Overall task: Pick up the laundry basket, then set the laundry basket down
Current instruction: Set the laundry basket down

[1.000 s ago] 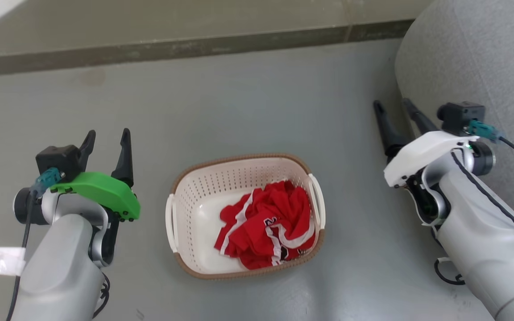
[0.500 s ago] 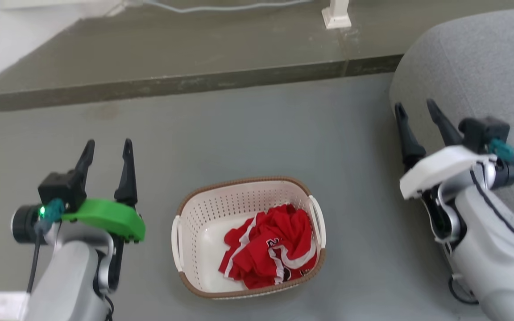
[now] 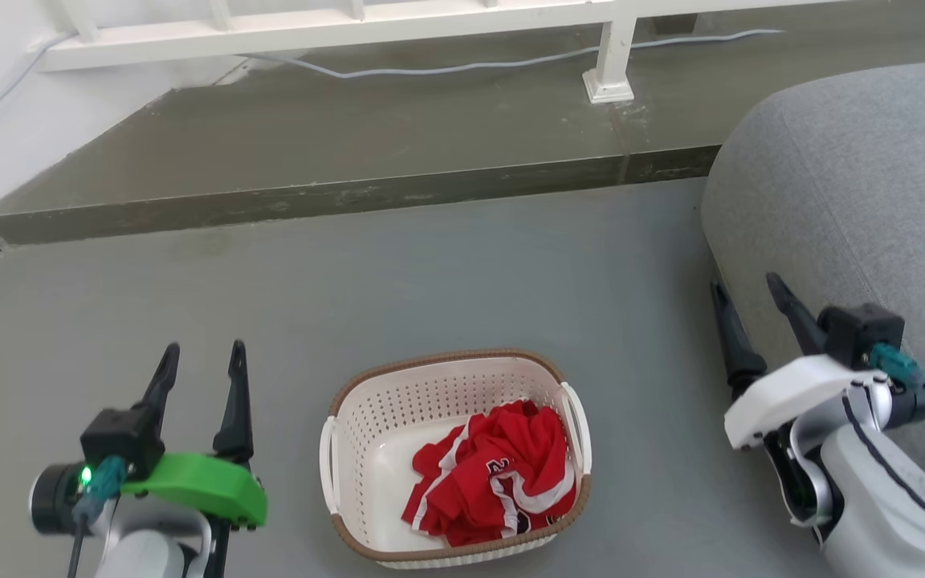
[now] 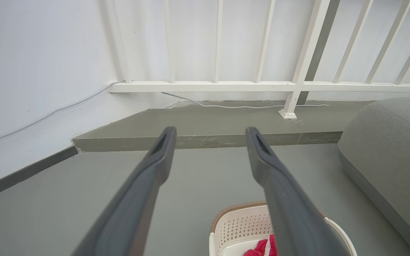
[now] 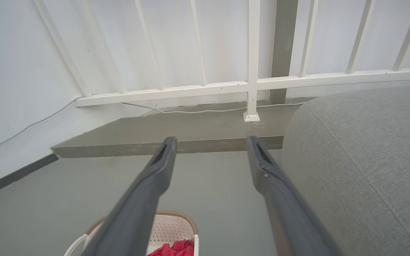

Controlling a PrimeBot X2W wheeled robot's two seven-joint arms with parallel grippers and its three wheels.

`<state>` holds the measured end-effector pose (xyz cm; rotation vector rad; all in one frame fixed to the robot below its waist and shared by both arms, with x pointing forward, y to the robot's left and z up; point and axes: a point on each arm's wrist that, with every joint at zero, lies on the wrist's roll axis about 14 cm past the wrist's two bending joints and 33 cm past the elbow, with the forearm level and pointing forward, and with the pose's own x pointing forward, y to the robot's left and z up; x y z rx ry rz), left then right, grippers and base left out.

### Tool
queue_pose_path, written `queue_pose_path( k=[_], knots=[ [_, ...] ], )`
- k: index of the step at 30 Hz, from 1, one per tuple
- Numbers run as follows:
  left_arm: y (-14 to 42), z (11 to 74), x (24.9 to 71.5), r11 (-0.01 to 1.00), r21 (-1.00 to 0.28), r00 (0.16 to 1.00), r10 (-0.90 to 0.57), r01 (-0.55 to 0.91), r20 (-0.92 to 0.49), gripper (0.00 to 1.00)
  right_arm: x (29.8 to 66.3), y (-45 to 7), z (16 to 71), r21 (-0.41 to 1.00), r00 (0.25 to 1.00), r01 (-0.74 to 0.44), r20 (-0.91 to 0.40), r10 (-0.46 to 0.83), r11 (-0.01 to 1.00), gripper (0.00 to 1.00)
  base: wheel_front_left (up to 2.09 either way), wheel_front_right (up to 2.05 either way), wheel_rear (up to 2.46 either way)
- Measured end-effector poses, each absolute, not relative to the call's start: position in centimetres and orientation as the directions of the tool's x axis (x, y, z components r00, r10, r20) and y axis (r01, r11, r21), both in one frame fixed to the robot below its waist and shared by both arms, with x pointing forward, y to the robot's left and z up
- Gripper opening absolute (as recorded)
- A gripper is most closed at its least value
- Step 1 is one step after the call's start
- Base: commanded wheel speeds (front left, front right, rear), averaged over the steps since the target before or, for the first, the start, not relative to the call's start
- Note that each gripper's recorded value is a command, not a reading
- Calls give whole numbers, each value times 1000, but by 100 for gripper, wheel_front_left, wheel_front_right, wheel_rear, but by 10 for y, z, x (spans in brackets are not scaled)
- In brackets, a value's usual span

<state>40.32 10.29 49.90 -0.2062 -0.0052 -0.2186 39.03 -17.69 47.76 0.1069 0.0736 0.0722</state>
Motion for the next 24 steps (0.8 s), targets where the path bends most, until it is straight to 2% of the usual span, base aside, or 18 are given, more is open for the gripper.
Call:
queue_pose_path(
  k=[24],
  knots=[
    [112, 489, 371, 959, -222, 983, -182, 177, -3, 100, 366, -177, 474, 99, 995, -62, -66, 69, 993, 100, 0, 0, 0]
  ],
)
